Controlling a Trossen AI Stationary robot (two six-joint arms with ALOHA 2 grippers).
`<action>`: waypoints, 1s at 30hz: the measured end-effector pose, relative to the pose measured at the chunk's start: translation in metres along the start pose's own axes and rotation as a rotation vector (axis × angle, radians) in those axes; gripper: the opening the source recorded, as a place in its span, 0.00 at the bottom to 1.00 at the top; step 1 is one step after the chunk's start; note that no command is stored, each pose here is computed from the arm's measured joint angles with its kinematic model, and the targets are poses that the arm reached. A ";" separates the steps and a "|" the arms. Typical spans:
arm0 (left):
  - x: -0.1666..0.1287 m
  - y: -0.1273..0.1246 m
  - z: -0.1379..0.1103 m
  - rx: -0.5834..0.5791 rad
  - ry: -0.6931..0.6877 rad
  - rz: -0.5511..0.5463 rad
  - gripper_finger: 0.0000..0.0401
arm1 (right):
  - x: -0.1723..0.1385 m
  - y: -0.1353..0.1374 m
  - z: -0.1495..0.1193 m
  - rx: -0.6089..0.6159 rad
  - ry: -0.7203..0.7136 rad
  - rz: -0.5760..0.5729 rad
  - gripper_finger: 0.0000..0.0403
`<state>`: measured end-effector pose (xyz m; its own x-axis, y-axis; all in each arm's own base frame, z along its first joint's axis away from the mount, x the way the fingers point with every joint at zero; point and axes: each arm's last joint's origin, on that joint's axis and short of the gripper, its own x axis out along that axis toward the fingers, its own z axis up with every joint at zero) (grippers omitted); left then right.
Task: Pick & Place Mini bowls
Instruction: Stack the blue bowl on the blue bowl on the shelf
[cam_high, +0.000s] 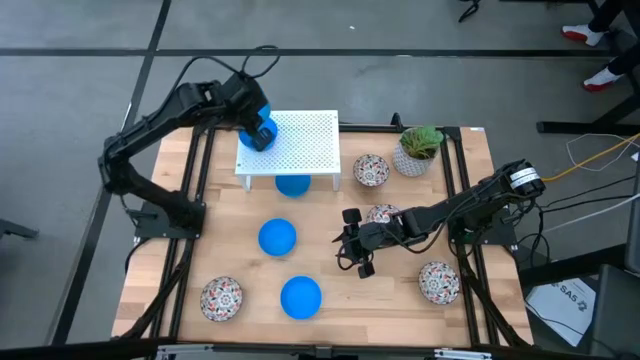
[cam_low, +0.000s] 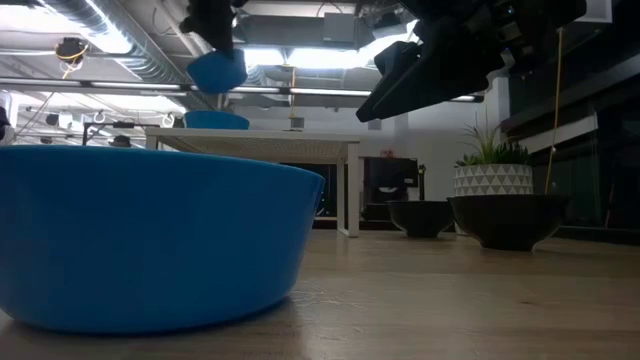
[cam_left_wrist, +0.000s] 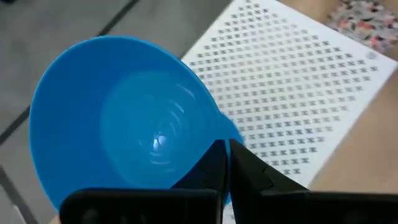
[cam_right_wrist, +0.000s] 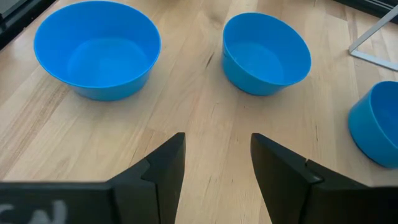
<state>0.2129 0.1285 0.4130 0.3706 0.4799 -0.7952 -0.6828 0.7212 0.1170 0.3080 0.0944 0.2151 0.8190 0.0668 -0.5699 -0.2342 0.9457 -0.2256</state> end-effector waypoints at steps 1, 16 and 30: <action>0.001 -0.001 0.003 0.006 0.012 -0.019 0.01 | 0.000 0.000 0.000 0.000 0.000 0.000 0.45; 0.041 -0.013 0.020 0.084 0.284 0.014 0.01 | 0.000 0.000 -0.002 -0.004 0.025 0.004 0.45; 0.046 -0.015 0.020 0.090 0.311 0.030 0.01 | 0.000 0.000 -0.003 -0.002 0.033 0.004 0.45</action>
<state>0.2527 0.1496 0.3867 0.1312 0.3362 -0.9326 -0.6271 0.7567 0.1846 0.3062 0.0937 0.2124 0.8000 0.0601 -0.5970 -0.2386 0.9448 -0.2245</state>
